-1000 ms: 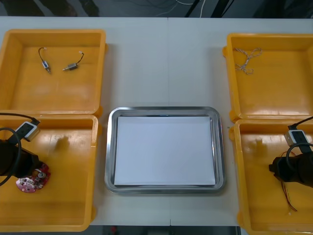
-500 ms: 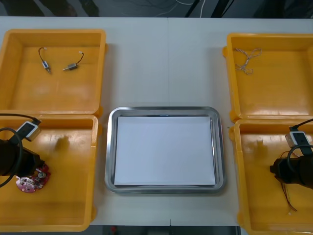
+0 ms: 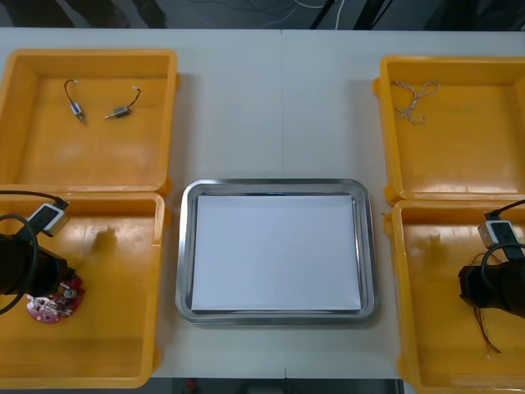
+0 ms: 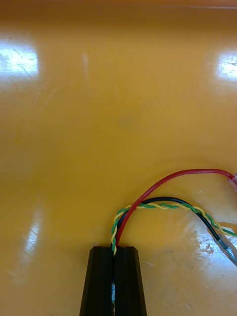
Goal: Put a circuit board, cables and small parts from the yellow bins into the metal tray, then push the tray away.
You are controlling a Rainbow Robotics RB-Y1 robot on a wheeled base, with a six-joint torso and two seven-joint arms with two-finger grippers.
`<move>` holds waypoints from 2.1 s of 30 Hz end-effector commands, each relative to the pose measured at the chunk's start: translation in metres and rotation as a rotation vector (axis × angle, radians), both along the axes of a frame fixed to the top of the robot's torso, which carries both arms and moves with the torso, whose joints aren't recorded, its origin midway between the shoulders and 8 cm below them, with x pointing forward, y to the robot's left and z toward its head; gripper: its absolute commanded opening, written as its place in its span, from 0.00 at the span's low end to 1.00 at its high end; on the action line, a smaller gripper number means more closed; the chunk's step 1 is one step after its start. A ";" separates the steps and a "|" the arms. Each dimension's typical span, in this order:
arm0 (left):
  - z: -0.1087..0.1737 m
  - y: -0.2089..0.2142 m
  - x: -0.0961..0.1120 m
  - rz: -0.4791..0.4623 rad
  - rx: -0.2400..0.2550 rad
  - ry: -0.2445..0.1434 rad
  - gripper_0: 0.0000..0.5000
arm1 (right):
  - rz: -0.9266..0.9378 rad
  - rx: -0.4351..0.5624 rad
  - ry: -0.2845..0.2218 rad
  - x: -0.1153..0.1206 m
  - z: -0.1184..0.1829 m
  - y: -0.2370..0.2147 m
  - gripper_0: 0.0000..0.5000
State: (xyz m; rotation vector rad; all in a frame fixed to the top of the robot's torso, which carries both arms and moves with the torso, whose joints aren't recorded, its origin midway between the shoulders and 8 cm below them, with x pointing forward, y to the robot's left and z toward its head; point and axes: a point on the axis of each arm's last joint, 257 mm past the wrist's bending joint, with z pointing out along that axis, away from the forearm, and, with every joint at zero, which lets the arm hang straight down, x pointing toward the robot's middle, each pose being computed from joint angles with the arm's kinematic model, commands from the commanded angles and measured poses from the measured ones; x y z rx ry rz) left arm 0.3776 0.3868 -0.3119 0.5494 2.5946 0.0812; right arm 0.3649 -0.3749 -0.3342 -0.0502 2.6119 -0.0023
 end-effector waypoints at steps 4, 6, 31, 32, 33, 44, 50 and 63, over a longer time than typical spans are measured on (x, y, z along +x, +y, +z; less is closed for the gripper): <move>0.002 0.016 -0.005 -0.109 0.098 0.009 1.00 | -0.008 -0.031 -0.018 -0.005 0.009 -0.005 0.00; 0.002 0.017 -0.006 -0.110 0.100 0.009 1.00 | -0.006 -0.051 -0.024 -0.005 0.018 -0.008 0.00; -0.004 0.023 -0.020 -0.105 0.092 0.019 1.00 | -0.010 -0.062 -0.007 -0.036 0.146 -0.030 0.00; -0.005 0.024 -0.021 -0.106 0.092 0.020 1.00 | -0.007 -0.060 -0.005 -0.037 0.148 -0.030 0.00; -0.004 0.023 -0.020 -0.106 0.091 0.019 1.00 | -0.002 -0.057 0.000 -0.038 0.152 -0.030 0.00; -0.003 0.021 -0.020 -0.099 0.076 0.020 0.00 | 0.189 -0.094 -0.009 -0.038 0.192 0.013 0.00; 0.001 0.021 -0.019 -0.091 0.065 0.024 0.00 | 0.301 -0.112 -0.003 -0.032 0.201 0.037 0.00; 0.057 0.013 -0.024 -0.082 0.070 0.070 0.00 | 0.572 -0.189 0.003 -0.027 0.213 0.101 0.00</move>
